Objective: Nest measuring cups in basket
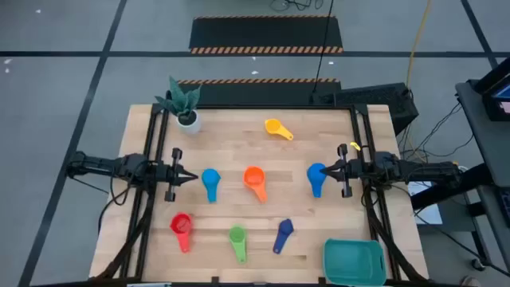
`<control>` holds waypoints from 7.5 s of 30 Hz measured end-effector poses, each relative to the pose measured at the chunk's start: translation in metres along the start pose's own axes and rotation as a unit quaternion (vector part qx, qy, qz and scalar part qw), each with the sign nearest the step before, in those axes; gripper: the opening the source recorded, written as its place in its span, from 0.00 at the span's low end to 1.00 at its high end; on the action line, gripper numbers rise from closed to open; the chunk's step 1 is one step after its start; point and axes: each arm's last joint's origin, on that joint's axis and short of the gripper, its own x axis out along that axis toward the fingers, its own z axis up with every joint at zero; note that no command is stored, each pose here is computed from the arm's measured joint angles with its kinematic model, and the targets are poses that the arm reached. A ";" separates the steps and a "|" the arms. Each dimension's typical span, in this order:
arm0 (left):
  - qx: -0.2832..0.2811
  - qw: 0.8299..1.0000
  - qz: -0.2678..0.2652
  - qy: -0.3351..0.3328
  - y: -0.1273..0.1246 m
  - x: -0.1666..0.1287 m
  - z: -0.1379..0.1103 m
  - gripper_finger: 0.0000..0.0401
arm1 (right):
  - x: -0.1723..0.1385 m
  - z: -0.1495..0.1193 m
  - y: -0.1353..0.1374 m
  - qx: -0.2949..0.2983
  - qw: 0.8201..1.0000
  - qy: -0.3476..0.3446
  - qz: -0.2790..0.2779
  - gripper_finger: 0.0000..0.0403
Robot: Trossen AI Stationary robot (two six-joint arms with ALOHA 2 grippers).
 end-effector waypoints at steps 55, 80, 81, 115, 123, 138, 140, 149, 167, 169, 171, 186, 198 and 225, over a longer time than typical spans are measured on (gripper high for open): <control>0.000 1.000 0.000 0.000 0.000 0.000 0.000 0.05 | 0.000 0.000 0.000 0.000 1.000 0.000 0.000 0.00; 0.000 1.000 0.000 0.000 0.000 0.000 0.000 0.05 | 0.000 0.000 0.000 0.000 1.000 0.000 0.000 0.00; 0.000 1.000 0.000 0.000 0.000 0.000 0.000 0.05 | 0.000 0.000 0.000 0.000 1.000 0.000 0.000 0.00; 0.000 1.000 0.000 0.000 0.000 0.000 0.000 0.05 | 0.000 0.000 0.000 0.000 1.000 0.000 0.000 0.00; 0.000 1.000 0.000 0.000 0.000 0.000 0.000 0.05 | 0.000 0.000 0.000 0.000 1.000 0.000 0.000 0.00; 0.000 1.000 0.001 -0.001 0.000 0.000 0.000 0.05 | 0.000 0.000 0.000 0.000 1.000 0.000 0.000 0.00; -0.001 1.000 0.001 -0.002 0.000 0.000 0.000 0.05 | 0.000 0.000 0.000 0.000 1.000 0.000 0.000 0.00; -0.008 1.000 0.001 -0.002 0.000 0.000 0.000 0.05 | 0.000 0.000 0.000 0.000 1.000 0.000 0.000 0.00; -0.003 0.997 0.028 -0.065 0.004 -0.001 0.013 0.05 | 0.000 0.000 0.000 0.001 1.000 0.000 0.000 0.00; 0.004 0.996 0.031 -0.078 0.004 -0.001 0.015 0.05 | 0.000 0.000 0.000 0.028 1.000 0.000 0.000 0.00; 0.008 0.996 0.032 -0.080 0.004 -0.001 0.016 0.05 | 0.000 0.000 0.000 0.065 0.998 0.000 -0.001 0.00; -0.009 1.000 0.017 0.000 0.009 0.009 0.042 0.05 | 0.000 0.000 0.000 0.235 0.972 -0.001 -0.001 0.00; -0.016 0.990 -0.055 0.132 0.002 0.040 0.079 0.05 | 0.005 -0.005 0.000 0.321 0.946 0.024 -0.040 0.00; 0.013 0.978 -0.035 0.205 -0.010 0.072 0.068 0.05 | 0.065 0.033 0.068 0.172 0.959 0.223 -0.024 0.00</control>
